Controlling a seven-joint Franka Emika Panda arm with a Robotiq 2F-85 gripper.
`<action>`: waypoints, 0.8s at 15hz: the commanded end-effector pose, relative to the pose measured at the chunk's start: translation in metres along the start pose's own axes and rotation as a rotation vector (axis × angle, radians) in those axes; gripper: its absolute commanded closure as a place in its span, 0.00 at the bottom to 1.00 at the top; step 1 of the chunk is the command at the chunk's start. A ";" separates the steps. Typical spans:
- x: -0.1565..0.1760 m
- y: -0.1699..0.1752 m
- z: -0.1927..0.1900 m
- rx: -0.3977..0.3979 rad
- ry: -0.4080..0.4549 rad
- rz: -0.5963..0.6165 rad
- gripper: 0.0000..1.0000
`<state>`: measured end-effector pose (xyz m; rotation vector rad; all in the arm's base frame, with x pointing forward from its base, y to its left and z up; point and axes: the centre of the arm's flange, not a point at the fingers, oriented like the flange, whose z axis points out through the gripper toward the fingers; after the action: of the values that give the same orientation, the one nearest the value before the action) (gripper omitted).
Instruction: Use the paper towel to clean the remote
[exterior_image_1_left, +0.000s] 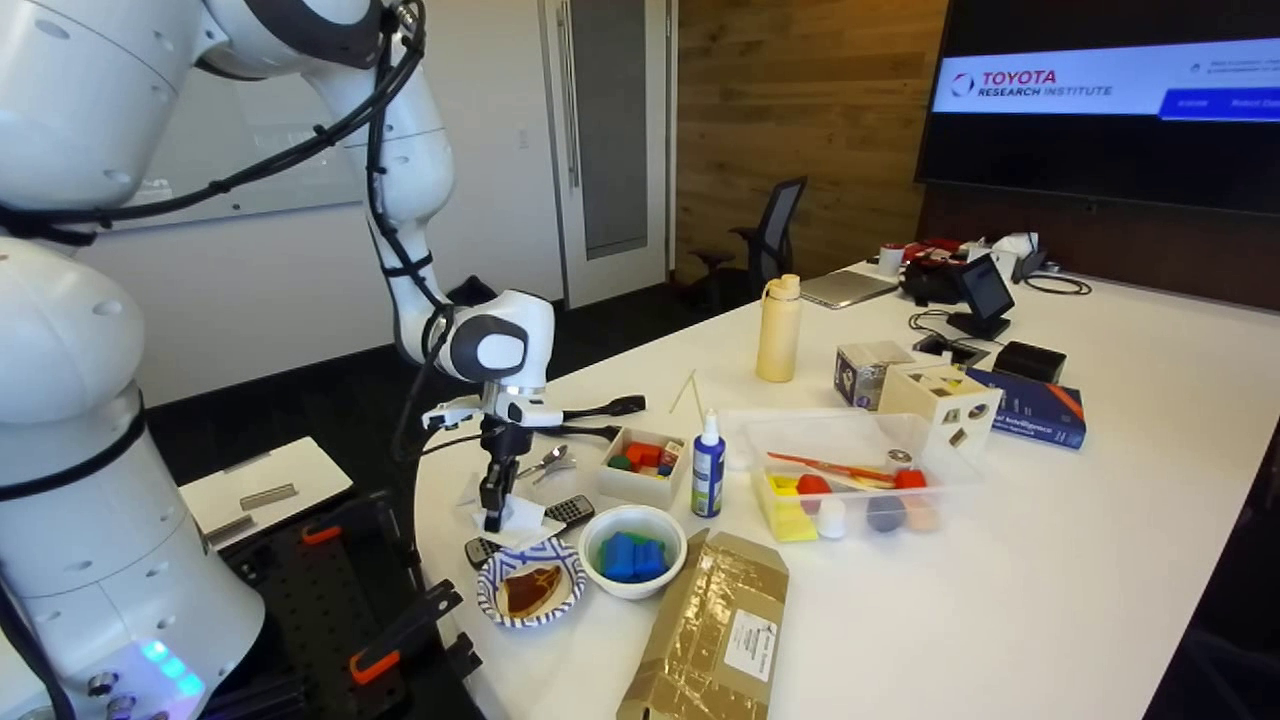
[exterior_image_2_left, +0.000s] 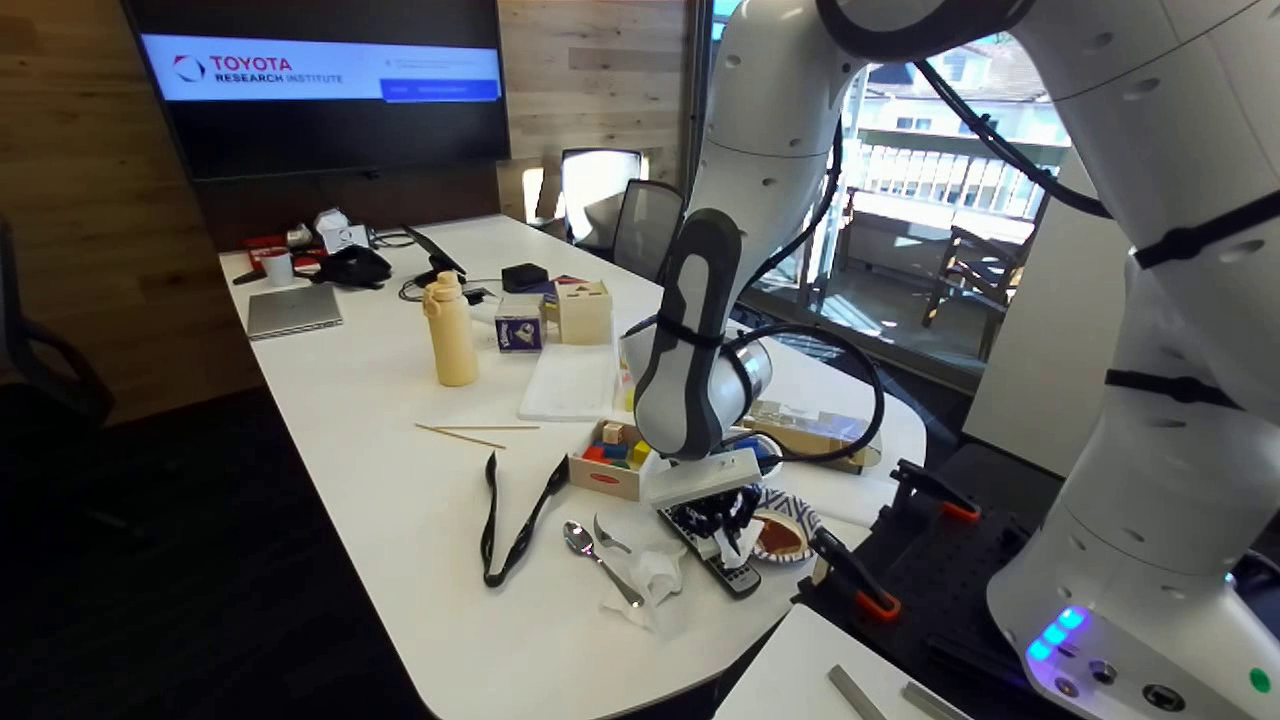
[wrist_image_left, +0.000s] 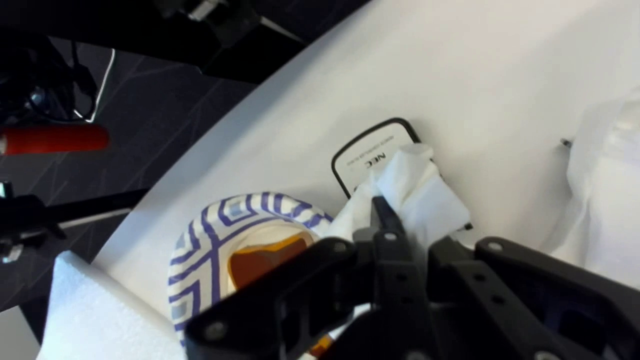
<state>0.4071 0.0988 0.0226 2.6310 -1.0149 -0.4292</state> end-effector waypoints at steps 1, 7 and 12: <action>-0.006 0.006 -0.001 -0.045 -0.092 -0.024 0.99; -0.004 0.014 0.004 -0.050 -0.153 -0.012 0.99; 0.015 0.007 0.002 -0.012 -0.133 -0.004 0.99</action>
<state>0.4006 0.0868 0.0172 2.5886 -1.0558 -0.6278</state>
